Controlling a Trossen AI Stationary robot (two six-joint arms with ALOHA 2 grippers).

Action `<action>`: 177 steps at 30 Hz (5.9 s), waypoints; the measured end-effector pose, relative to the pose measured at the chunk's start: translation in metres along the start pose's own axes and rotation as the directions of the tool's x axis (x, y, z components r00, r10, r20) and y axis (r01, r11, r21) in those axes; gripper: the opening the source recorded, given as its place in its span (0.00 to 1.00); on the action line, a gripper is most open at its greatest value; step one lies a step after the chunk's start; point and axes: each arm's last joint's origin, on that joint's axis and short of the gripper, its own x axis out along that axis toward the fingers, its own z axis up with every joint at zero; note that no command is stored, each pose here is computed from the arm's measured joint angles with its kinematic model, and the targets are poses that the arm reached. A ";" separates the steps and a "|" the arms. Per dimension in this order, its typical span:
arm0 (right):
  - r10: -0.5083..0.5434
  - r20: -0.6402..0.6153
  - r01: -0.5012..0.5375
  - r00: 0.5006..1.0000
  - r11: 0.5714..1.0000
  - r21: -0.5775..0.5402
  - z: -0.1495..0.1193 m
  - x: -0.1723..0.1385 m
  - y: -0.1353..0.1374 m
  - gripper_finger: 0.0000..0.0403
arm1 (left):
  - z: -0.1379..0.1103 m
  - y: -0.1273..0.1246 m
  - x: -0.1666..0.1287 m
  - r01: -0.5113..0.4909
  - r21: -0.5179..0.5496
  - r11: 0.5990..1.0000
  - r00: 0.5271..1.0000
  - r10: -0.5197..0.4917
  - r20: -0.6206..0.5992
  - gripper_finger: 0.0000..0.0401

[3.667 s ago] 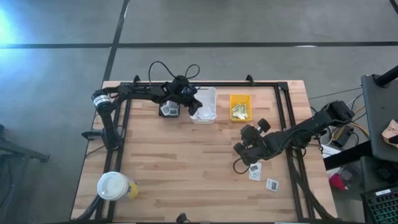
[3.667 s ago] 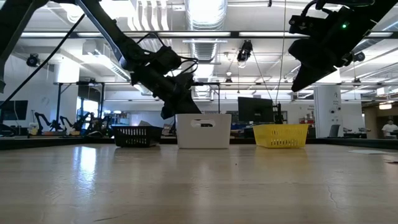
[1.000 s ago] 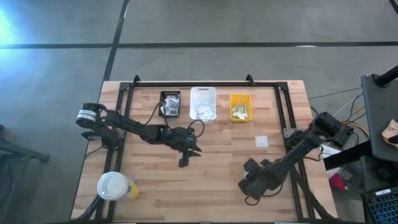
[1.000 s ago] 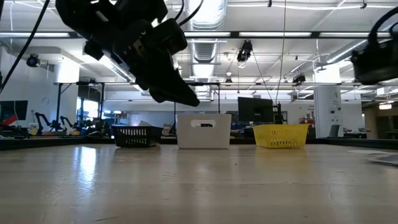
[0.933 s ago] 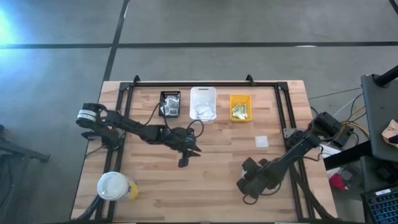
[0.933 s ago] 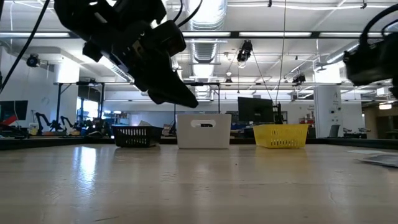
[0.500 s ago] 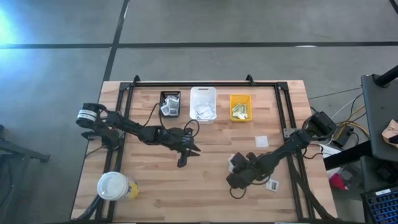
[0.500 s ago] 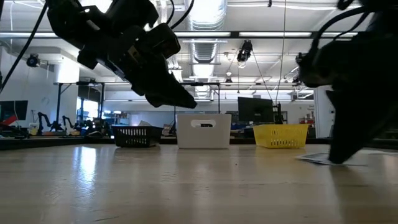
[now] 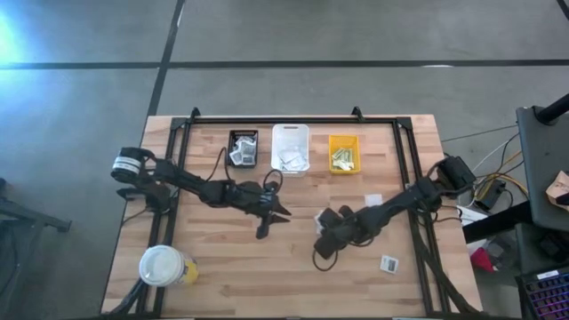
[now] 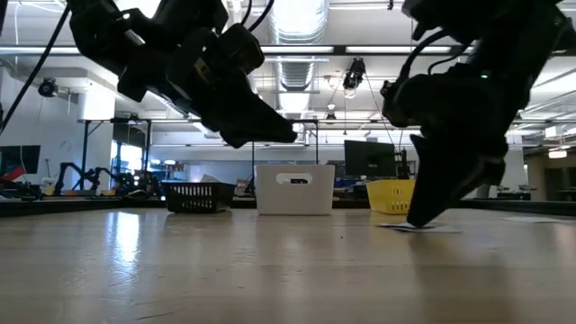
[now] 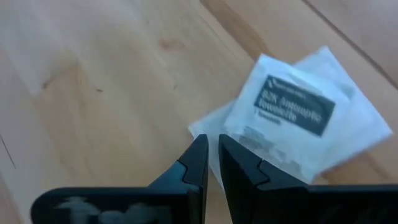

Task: Pick & Place First Aid Supplies
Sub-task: Put the towelette pack into the black basket

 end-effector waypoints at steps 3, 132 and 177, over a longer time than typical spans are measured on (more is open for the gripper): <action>0.020 0.004 -0.020 1.000 1.000 -0.021 0.004 0.001 0.000 0.09 | -0.003 0.001 0.007 0.003 0.003 1.000 1.000 -0.003 0.021 0.24; -0.046 0.225 0.229 0.973 0.123 -0.966 -0.032 -0.009 0.037 0.34 | -0.032 0.009 0.095 -0.178 -0.401 0.899 0.894 -0.023 -0.447 0.00; -0.120 0.365 0.360 0.923 -0.065 -0.931 -0.026 0.025 0.063 0.24 | -0.021 0.006 0.101 -0.048 -0.488 0.872 0.936 -0.131 -0.326 0.00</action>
